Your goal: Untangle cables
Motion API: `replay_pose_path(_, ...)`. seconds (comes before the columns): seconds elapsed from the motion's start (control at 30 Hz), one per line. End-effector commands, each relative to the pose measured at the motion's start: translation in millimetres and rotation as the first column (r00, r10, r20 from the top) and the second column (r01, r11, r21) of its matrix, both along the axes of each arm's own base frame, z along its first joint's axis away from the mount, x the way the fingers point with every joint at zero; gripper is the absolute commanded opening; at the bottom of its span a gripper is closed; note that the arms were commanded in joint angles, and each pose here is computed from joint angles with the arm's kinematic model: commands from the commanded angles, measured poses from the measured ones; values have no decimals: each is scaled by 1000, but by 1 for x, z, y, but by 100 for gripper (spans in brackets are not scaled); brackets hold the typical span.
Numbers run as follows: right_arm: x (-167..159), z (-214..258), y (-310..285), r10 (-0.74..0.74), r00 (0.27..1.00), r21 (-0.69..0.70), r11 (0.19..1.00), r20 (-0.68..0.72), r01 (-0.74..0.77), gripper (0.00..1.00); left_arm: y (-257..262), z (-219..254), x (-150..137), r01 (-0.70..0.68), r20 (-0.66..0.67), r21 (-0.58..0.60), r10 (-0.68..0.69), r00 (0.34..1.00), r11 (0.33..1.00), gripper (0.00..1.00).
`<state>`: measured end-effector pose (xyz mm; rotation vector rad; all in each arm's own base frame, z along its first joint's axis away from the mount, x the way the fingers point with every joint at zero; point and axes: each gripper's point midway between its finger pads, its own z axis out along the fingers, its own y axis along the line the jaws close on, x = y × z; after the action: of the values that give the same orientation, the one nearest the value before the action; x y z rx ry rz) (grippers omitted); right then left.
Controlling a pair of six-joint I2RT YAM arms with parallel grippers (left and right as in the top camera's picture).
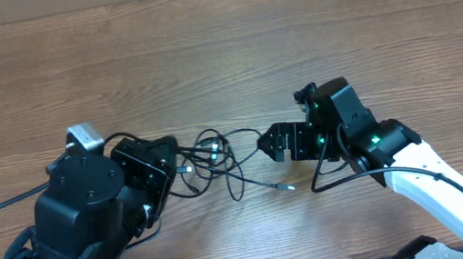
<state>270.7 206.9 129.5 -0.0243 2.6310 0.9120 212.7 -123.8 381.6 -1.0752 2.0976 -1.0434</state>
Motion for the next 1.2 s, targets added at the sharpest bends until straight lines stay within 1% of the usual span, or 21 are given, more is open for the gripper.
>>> replay_pose_path(0.0, -17, 23, 28, 207, 977, 154, 965, 57, -214, 100, 20, 10, 3, -103, 37, 16, 102, 994, 995, 4)
replay_pose_path(0.07, -26, 36, 40, 297, 948, 213, 925, 112, -315, 100, 24, 8, 3, -131, 25, 13, 131, 991, 991, 4)
replay_pose_path(0.17, -35, 46, 47, 374, 913, 254, 878, 164, -406, 100, 27, 5, 3, -164, 4, -4, 164, 986, 986, 4)
replay_pose_path(0.27, -37, 47, 48, 381, 909, 260, 873, 168, -414, 100, 26, 4, 3, -177, -11, -24, 176, 984, 984, 4)
replay_pose_path(0.43, -44, 50, 58, 426, 880, 248, 847, 210, -469, 100, 19, -3, 8, -188, -58, -46, 186, 981, 981, 4)
replay_pose_path(0.63, -54, 60, 78, 472, 836, 243, 808, 281, -537, 100, 7, -14, 22, -211, -117, -51, 204, 972, 976, 4)
replay_pose_path(0.83, -48, 56, 78, 446, 852, 221, 833, 274, -507, 100, -9, -10, 30, -194, -130, -121, 178, 975, 974, 4)
replay_pose_path(1.0, -40, 50, 74, 394, 887, 198, 874, 242, -443, 92, -24, -6, 27, -126, -144, -176, 102, 984, 976, 4)
replay_pose_path(1.1, -39, 50, 74, 393, 887, 197, 875, 242, -442, 86, -31, -8, 21, -89, -171, -191, 56, 984, 978, 4)
replay_pose_path(1.17, -38, 49, 73, 386, 891, 190, 881, 241, -433, 84, -36, -10, 16, -62, -191, -202, 23, 981, 977, 4)
